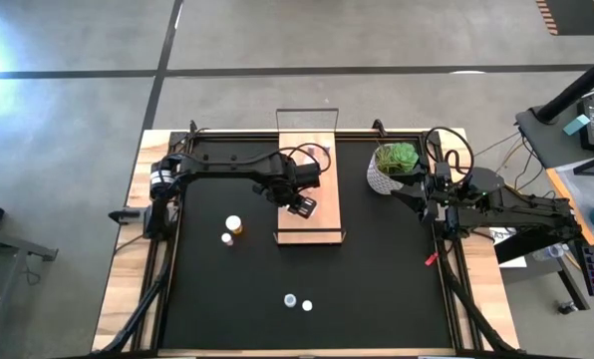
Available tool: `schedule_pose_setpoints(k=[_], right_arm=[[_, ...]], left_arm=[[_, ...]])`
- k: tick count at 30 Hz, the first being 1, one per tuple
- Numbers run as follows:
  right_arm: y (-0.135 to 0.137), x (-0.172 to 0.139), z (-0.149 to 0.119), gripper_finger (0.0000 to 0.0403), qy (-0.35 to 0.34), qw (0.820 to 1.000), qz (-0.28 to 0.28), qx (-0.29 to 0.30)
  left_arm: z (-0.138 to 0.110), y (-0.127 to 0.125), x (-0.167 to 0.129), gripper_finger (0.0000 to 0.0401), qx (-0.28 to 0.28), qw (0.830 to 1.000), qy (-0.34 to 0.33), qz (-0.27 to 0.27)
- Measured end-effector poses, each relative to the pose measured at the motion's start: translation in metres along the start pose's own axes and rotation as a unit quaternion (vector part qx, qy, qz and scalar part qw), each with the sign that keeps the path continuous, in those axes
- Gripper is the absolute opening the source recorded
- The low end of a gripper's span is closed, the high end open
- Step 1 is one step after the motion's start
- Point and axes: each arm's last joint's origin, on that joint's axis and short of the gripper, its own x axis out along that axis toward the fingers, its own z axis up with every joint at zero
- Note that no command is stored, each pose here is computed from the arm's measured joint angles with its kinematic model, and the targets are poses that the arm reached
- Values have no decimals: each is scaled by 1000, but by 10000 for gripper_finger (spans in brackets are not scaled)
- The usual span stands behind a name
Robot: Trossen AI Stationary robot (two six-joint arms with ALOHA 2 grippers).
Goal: Pick and place medicine bottles onto shelf by color
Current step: Put the left white pill bottle on the shelf aligned with the white pill bottle
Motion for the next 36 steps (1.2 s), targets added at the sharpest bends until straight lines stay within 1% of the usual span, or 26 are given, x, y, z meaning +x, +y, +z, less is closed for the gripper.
schedule_pose_setpoints(k=[17,29,32,36], right_arm=[[0,0,0,226,0,1000,0,0],[0,0,0,226,0,1000,0,0],[0,0,0,226,0,1000,0,0],[0,0,0,226,0,1000,0,0]], left_arm=[[-2,-1,5,141,7,1000,-6,4],[-2,0,5,142,2,1000,-9,8],[-1,-1,6,155,-7,1000,-12,4],[-1,-1,6,185,-10,1000,-15,0]])
